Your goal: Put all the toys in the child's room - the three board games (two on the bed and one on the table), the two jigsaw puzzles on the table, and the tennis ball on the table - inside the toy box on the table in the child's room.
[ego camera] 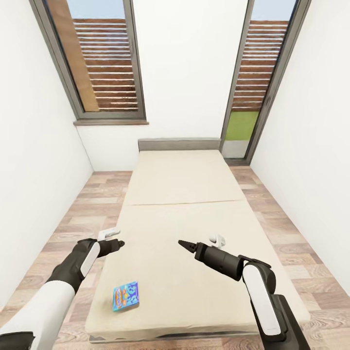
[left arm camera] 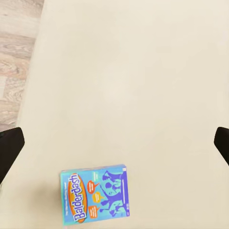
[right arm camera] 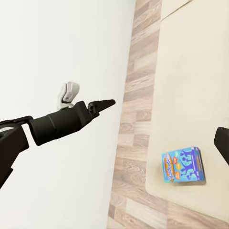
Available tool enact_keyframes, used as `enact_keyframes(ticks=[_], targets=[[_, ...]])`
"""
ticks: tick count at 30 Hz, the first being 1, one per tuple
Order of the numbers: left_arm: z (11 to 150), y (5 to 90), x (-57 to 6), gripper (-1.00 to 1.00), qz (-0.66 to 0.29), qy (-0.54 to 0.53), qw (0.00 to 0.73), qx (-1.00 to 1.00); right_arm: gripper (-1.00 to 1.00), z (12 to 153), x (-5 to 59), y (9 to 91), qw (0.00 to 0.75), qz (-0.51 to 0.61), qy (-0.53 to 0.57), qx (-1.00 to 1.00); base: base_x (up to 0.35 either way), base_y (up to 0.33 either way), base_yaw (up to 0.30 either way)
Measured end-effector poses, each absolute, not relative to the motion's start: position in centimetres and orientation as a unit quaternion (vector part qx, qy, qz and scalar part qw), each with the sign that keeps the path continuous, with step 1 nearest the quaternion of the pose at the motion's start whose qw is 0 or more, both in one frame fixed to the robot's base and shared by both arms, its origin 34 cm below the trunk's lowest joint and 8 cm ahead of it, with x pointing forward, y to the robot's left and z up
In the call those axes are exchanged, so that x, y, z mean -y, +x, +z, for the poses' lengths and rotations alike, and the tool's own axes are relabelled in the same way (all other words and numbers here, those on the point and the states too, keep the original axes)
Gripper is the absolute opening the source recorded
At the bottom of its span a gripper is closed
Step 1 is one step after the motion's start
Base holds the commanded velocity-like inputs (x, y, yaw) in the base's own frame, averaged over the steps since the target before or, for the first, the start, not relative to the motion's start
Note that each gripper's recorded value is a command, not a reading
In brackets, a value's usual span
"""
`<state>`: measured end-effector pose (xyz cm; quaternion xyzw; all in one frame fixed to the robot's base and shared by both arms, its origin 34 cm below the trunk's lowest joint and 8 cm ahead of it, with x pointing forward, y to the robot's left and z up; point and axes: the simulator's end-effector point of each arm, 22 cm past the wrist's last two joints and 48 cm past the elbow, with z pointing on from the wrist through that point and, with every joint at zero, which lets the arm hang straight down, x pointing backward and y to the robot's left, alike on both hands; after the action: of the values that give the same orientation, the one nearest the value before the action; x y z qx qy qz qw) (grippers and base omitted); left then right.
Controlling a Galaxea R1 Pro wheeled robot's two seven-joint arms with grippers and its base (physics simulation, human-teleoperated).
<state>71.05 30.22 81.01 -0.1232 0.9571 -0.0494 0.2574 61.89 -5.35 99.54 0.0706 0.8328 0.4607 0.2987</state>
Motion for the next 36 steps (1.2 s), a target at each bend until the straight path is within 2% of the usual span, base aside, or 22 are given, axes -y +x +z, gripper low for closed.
enact_keyframes(ticks=[36], targets=[[77.6, 69.8, -31.1, 1.00, -0.043, -0.126, 0.231, -0.964, 1.00, 96.2, 5.3, 61.8, 0.274, 0.455, 0.086, -0.843, 0.000, 0.000, 0.000]])
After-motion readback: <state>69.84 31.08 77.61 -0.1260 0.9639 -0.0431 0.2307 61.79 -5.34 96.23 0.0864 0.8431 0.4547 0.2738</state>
